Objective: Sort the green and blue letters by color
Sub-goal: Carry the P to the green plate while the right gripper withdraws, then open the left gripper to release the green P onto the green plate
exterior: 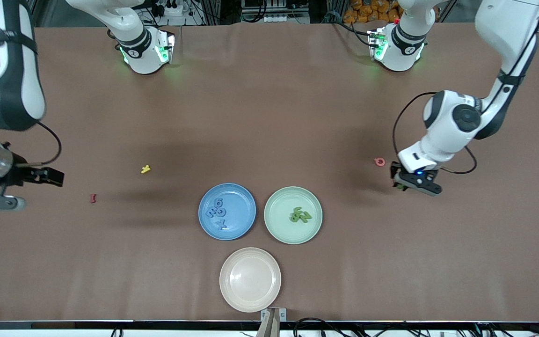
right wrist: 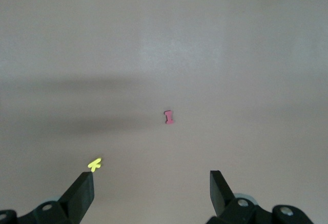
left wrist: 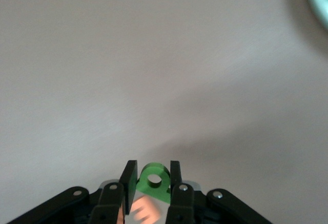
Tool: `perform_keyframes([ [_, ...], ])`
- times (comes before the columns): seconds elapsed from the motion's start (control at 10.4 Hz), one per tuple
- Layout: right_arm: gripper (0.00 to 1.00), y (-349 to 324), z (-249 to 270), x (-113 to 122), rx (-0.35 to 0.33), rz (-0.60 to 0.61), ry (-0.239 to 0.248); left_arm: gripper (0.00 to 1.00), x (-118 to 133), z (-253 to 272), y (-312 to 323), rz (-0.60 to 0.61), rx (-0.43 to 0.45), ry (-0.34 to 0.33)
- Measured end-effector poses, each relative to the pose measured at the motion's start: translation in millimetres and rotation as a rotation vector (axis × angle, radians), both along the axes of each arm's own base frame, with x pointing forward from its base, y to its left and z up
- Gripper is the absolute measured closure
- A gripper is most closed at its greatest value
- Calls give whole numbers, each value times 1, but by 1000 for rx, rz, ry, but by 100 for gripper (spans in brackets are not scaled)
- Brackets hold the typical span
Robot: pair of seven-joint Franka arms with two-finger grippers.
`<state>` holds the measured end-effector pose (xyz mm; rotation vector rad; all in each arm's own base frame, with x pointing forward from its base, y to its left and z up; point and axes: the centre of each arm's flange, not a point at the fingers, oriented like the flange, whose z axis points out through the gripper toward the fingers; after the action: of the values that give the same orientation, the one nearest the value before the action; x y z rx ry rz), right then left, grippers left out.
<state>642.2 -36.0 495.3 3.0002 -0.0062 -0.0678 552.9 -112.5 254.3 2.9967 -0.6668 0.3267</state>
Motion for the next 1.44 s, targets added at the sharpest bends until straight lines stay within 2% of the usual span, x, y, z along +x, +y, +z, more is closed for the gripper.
perform_keyframes([
  [0.19,0,9,41,-15,7,-99,-28,70,5,7,-70,69,-65,-6],
  [0.58,0,21,119,-41,65,-147,-41,70,37,27,-179,208,-219,-30],
  [0.87,0,19,172,-63,106,-153,-108,70,65,7,-225,299,-241,-53],
  [0.96,0,20,175,-70,122,-157,-97,70,67,-4,-245,329,-239,-59],
  [1.16,0,21,149,-66,127,-159,-63,70,65,-15,-273,360,-250,-59],
  [1.25,0,21,130,-63,126,-160,-45,65,67,-15,-274,364,-252,-61],
  [1.44,0,22,117,-63,125,-160,-23,36,71,-14,-269,407,-260,-61],
])
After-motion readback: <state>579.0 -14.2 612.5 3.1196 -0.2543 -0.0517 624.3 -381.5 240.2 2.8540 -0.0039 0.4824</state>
